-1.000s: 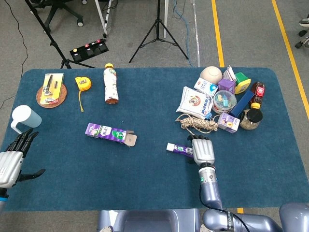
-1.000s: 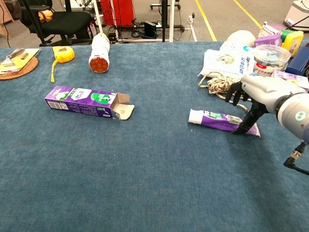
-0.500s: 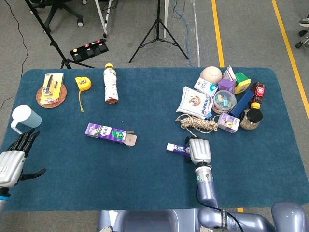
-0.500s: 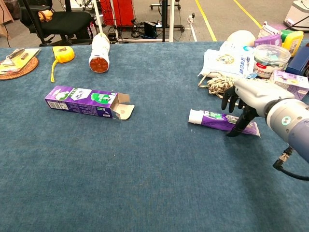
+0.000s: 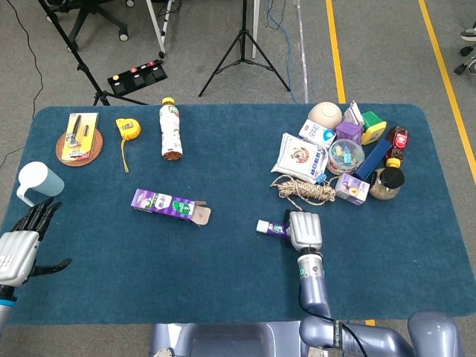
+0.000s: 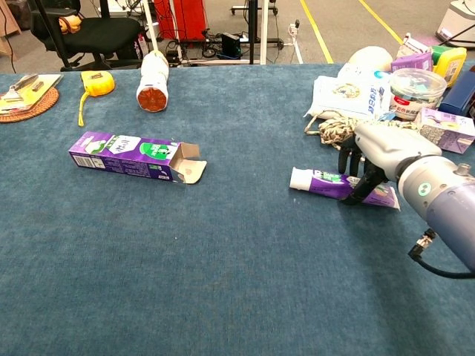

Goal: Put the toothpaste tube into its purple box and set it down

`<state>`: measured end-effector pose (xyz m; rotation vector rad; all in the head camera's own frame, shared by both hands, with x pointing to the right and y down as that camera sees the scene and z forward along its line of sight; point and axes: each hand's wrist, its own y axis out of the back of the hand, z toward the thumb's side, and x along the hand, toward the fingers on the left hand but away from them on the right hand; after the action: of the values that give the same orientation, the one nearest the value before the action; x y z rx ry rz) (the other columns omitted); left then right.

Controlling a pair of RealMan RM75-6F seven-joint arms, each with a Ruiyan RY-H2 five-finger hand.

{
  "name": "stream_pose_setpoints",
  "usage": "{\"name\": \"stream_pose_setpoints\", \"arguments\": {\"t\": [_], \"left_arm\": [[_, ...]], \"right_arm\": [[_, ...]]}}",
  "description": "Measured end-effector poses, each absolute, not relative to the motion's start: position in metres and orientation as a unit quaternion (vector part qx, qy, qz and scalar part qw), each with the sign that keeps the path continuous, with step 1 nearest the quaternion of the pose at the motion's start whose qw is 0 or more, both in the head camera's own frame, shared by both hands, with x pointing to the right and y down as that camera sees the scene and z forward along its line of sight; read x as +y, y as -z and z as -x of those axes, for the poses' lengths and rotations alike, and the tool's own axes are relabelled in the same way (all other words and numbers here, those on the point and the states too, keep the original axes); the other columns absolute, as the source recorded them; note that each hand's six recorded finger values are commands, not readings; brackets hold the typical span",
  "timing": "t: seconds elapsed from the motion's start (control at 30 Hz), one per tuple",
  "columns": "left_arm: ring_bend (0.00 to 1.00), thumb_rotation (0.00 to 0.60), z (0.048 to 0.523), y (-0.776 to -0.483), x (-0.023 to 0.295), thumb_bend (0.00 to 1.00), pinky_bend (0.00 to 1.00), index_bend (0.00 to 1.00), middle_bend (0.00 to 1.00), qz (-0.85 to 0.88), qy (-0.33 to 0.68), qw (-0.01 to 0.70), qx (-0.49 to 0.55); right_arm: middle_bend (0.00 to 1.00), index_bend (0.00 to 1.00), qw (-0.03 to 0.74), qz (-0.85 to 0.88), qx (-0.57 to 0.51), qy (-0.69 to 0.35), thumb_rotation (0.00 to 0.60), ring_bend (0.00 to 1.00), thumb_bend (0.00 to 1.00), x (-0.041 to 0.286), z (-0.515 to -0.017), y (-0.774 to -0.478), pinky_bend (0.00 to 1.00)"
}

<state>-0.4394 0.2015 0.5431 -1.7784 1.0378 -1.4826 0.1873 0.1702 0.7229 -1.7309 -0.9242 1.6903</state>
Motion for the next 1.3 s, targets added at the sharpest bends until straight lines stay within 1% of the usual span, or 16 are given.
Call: {"name": "stream_pose_setpoints", "arguments": {"t": [0.17,0.27,0.33,0.47,0.67,0.93,1.17,1.3], "left_arm": [[0.0,0.6,0.439,-0.545,0.201,0.08,0.17,0.0,0.0,0.67,0.56,0.297,0.387],[0.0,0.6,0.439,-0.546,0.201,0.08,0.17,0.0,0.0,0.67,0.561,0.296,0.385],[0.0,0.6,0.439,-0.547,0.201,0.08,0.17,0.0,0.0,0.669,0.563,0.296,0.384],[0.0,0.6,0.438,-0.549,0.199,0.08,0.17,0.0,0.0,0.67,0.564,0.3,0.379],[0.0,0.6,0.43,-0.556,0.187,0.09,0.17,0.0,0.0,0.682,0.556,0.319,0.352],[0.0,0.6,0.392,-0.567,0.155,0.09,0.17,0.0,0.0,0.706,0.516,0.399,0.276],[0.0,0.6,0.354,-0.595,0.124,0.08,0.17,0.0,0.0,0.715,0.482,0.469,0.191],[0.0,0.6,0.339,-0.62,0.106,0.08,0.17,0.0,0.0,0.707,0.478,0.499,0.149]], "right_arm": [[0.57,0.54,0.284,0.64,-0.349,-0.623,0.6,0.53,0.35,0.169,-0.186,-0.721,0.62],[0.58,0.55,0.29,0.641,-0.353,-0.616,0.6,0.54,0.4,0.167,-0.185,-0.718,0.63],[0.59,0.56,0.298,0.644,-0.357,-0.608,0.6,0.55,0.42,0.166,-0.184,-0.713,0.64],[0.59,0.56,0.323,0.648,-0.358,-0.59,0.6,0.55,0.43,0.165,-0.185,-0.7,0.64],[0.59,0.56,0.372,0.646,-0.343,-0.571,0.6,0.56,0.44,0.161,-0.198,-0.678,0.64],[0.6,0.56,0.433,0.638,-0.308,-0.557,0.6,0.56,0.44,0.157,-0.212,-0.655,0.65],[0.61,0.56,0.477,0.628,-0.271,-0.552,0.6,0.57,0.45,0.154,-0.221,-0.644,0.65],[0.61,0.56,0.484,0.625,-0.264,-0.553,0.6,0.57,0.45,0.152,-0.225,-0.643,0.65]]}}
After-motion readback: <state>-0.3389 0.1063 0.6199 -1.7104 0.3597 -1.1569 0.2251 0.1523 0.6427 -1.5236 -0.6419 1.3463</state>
